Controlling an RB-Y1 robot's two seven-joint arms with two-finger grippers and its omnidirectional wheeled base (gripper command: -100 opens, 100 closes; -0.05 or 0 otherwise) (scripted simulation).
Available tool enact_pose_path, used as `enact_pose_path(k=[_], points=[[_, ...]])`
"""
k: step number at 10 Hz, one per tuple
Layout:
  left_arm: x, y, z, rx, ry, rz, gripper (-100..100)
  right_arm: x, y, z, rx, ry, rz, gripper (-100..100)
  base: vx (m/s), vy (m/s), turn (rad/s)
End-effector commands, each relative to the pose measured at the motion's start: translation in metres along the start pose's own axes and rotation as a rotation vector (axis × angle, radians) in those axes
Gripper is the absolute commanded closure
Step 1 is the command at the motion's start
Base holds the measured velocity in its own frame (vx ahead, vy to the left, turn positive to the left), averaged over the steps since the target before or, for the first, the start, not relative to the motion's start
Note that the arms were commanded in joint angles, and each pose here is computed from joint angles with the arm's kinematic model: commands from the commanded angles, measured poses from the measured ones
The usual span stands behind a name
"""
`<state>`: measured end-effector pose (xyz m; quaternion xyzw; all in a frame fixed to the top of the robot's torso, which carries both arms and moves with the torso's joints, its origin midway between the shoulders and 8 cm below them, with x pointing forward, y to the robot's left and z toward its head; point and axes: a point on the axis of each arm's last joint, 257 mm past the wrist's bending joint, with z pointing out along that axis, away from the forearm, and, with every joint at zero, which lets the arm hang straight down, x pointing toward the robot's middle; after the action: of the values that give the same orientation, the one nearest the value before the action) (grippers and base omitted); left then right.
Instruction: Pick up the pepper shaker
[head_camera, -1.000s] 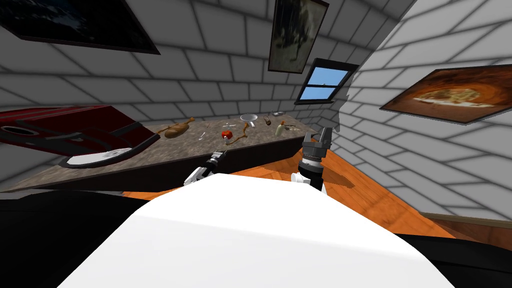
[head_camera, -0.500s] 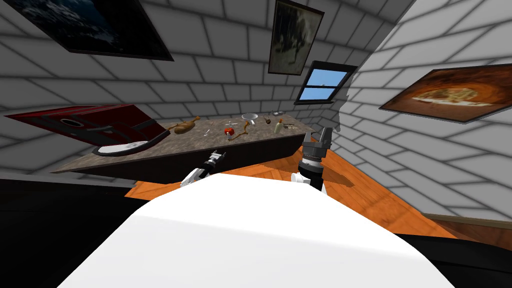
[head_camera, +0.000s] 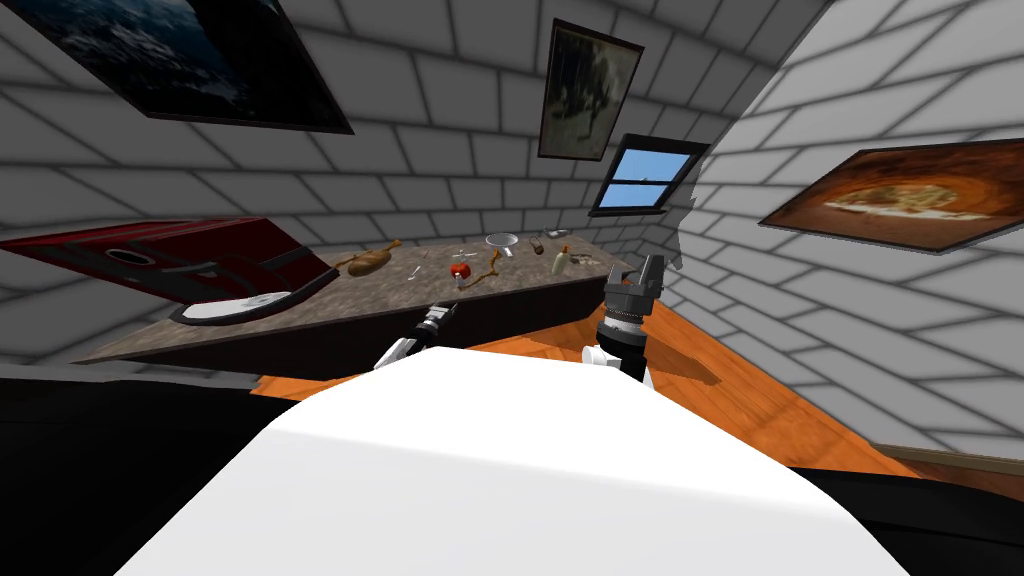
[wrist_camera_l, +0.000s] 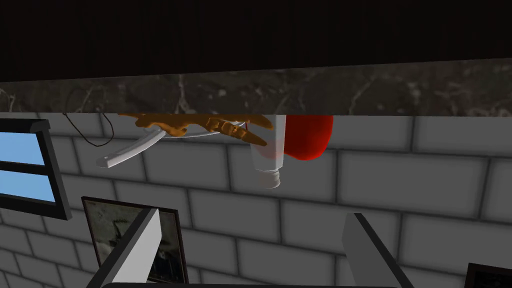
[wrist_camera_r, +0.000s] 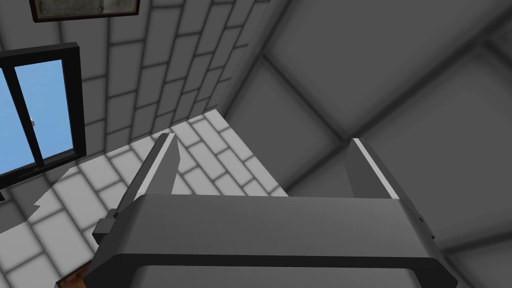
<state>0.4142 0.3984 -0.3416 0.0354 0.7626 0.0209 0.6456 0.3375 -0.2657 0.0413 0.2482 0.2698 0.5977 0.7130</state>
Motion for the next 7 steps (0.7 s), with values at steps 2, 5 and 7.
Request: enact_pose_path(k=[2, 5, 7], points=[[-0.010, -0.025, 0.008, 0.008, -0.039, -0.091, -100, 0.000, 0.000, 0.000, 0.000, 0.000, 0.000, 0, 0.223, 0.058, -0.027], [-0.021, -0.039, 0.014, 0.011, -0.071, -0.153, -100, 0.000, 0.000, 0.000, 0.000, 0.000, 0.000, 0, 0.213, 0.077, -0.020], [-0.023, -0.039, 0.015, 0.011, -0.075, -0.159, -100, 0.000, 0.000, 0.000, 0.000, 0.000, 0.000, 0, 0.118, 0.077, -0.017]])
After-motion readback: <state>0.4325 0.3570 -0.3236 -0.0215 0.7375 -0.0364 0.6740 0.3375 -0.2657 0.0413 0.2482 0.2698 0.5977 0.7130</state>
